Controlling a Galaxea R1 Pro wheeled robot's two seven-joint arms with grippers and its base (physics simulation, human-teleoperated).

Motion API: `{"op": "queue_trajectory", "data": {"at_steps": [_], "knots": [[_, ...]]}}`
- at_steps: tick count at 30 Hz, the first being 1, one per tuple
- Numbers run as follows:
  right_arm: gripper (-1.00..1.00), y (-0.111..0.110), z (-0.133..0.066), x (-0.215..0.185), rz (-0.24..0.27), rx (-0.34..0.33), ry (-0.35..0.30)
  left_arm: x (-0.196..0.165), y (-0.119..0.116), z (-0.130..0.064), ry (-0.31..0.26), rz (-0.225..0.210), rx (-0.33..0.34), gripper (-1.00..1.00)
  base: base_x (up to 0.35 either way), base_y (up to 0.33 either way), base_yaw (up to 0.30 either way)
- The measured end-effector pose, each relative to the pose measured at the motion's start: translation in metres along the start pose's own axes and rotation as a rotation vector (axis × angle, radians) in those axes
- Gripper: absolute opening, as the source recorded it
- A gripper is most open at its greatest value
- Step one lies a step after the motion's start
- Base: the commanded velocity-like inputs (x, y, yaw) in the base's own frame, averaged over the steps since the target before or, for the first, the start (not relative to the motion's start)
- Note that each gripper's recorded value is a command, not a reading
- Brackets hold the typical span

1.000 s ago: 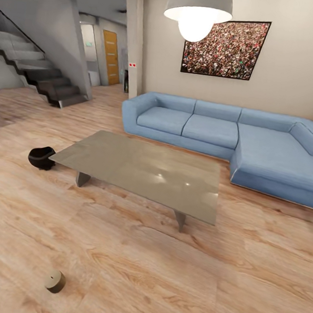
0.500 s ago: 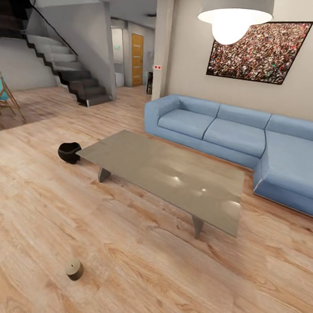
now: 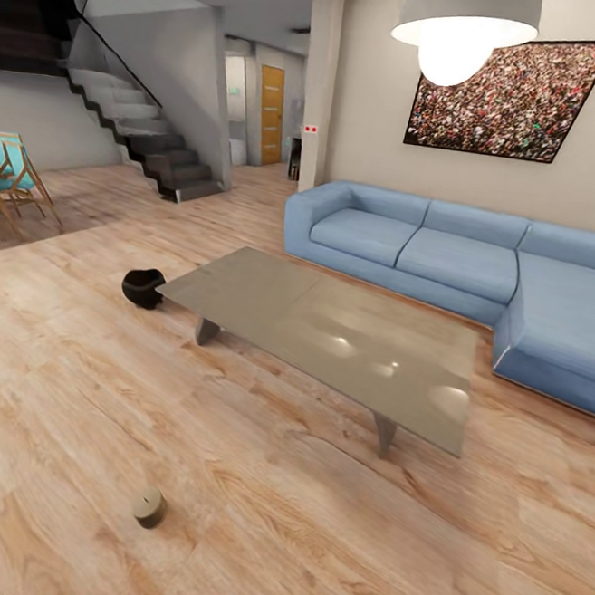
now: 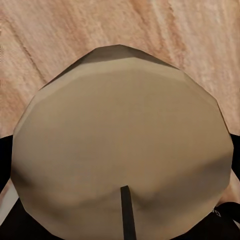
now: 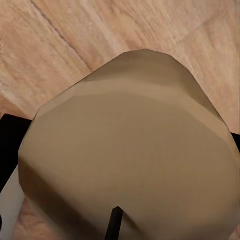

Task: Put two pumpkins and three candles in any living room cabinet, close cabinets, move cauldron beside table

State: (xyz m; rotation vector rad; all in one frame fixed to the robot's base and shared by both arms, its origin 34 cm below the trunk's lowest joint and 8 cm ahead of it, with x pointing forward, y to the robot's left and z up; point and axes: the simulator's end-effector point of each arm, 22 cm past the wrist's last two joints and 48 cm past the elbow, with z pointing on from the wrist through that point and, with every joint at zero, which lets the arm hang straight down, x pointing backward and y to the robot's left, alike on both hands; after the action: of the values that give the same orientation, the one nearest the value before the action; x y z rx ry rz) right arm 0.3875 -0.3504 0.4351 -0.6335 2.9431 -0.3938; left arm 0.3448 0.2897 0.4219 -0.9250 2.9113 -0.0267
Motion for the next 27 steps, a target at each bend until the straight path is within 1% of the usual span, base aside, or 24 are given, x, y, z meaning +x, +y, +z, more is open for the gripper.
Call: {"op": "queue_trajectory", "data": {"at_steps": [6,8,9,10,11,12,13,15,22,27], "knots": [[-1.0,0.001,0.0,0.001,0.006,-0.011,-0.003,0.0,0.0,0.0,0.0,0.0,0.0,-1.0,0.0,0.0,0.279],[-1.0,0.006,0.0,-0.003,0.009,-0.039,-0.03,0.0,0.0,0.0,0.0,0.0,0.0,-1.0,0.0,0.0,0.285],[-1.0,0.011,0.0,-0.007,0.013,-0.067,-0.05,0.0,0.0,0.0,0.0,0.0,0.0,-1.0,0.0,0.0,0.285],[-1.0,0.015,0.0,-0.009,0.014,-0.115,-0.068,0.0,0.0,0.0,0.0,0.0,0.0,-1.0,0.0,0.0,0.284],[-1.0,0.018,-0.001,-0.007,0.012,-0.153,-0.072,0.0,-0.001,0.0,0.0,0.0,0.002,-1.0,0.0,0.0,0.284],[-1.0,0.021,-0.002,-0.002,0.01,-0.212,-0.07,0.0,-0.001,0.0,0.0,-0.001,0.003,-1.0,0.0,0.0,0.286],[-1.0,0.019,-0.003,0.0,0.011,-0.242,-0.069,0.001,-0.002,0.0,0.001,0.0,0.003,-1.0,0.0,0.0,0.287],[-1.0,0.014,-0.004,0.003,0.013,-0.276,-0.07,0.001,-0.002,0.0,0.001,0.0,0.004,-1.0,0.0,0.0,0.29],[-1.0,0.013,-0.005,0.005,0.015,-0.298,-0.068,0.001,-0.001,0.0,0.002,0.0,0.003,-1.0,0.0,0.0,0.292],[-1.0,0.017,-0.005,0.008,0.016,-0.307,-0.063,0.002,-0.002,0.0,0.003,0.001,0.004,-1.0,0.0,0.0,0.293]]}}
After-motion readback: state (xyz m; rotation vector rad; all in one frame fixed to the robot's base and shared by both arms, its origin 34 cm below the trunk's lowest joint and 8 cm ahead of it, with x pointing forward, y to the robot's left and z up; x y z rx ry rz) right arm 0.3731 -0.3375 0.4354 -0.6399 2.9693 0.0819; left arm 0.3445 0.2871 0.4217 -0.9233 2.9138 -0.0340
